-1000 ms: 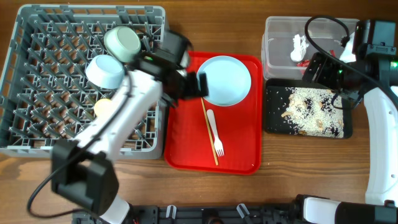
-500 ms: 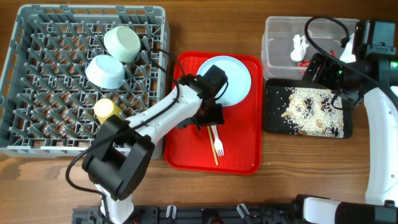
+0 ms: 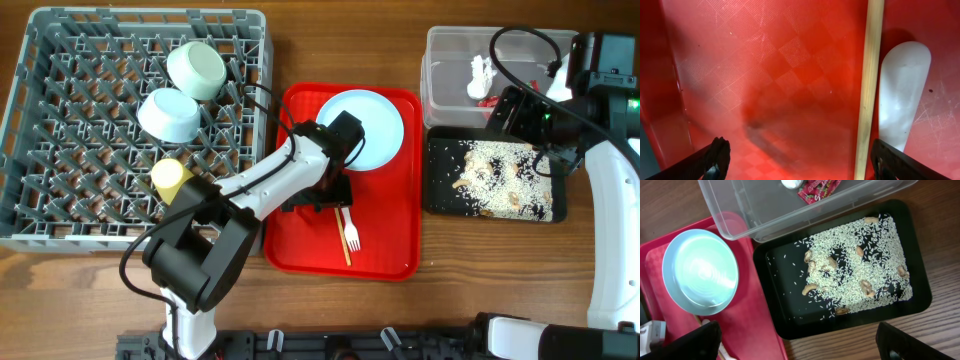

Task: Sort waste into correct bins and load items into the dishwasher rack
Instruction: 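Reach the left gripper to the red tray and grasp the wooden chopstick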

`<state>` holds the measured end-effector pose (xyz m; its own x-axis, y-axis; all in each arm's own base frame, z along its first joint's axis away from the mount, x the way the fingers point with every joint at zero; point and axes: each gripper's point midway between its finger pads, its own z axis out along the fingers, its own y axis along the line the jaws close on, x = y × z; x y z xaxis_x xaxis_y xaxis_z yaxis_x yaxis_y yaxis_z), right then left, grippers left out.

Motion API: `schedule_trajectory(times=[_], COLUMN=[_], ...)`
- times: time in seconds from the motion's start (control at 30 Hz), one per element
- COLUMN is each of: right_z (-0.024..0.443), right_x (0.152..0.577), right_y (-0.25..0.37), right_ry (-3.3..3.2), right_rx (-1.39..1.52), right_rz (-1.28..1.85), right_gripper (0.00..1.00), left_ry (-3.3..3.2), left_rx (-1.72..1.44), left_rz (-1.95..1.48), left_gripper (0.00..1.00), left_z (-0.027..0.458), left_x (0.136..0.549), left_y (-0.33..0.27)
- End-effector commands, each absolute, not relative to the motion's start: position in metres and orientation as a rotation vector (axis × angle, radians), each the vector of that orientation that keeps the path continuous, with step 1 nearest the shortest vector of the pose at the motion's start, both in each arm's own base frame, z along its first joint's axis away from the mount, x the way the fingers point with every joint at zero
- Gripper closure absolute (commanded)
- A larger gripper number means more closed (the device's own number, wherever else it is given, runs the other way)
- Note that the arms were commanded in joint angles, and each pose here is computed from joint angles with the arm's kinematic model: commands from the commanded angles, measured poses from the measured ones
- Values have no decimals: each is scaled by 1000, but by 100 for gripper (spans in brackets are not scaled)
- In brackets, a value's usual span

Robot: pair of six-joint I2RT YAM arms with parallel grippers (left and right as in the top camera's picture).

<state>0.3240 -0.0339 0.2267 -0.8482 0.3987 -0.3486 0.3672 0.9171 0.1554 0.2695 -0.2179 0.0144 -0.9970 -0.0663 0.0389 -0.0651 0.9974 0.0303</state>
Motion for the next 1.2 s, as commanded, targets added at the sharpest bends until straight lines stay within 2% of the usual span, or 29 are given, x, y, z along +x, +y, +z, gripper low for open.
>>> schedule_trajectory(times=[0.0,0.23,0.4,0.43,0.5,0.57,0.7,0.9,1.03,1.17], right_z=[227,227,227,227,227,227,227,227,227,226], right_x=[324,324,324,324,324,324,324,324,323,322], right_y=[-38,-38,-38,-38,-38,-38,-38,-38,-37,-37], right_ry=[2696,2697,2697,2697,2697,2696,2697,2697,2698,2705], right_rx=[568,568,569,568,568,568,569,569,569,570], right_rz=[92,92,92,92,92,92,93,92,93,92], right_gripper=[0,0,0,0,0,0,0,0,0,0], left_ry=[-3092,-3083,-3088,-3088,-3090,-3093,-3093,-3110,-3111,-3126], left_rx=[121,121,110,111,111,114,110,120,120,128], left_rz=[-95,-108,-109,-107,-96,-19,177,216,214,197], left_gripper=[11,12,18,22,43,56,73,84,96,96], left_z=[4,-9,-9,-9,-9,-10,-9,-8,-8,-8], left_x=[267,260,261,261,262,264,271,277,277,280], left_y=[-211,-205,-205,-205,-207,-217,-243,-248,-248,-244])
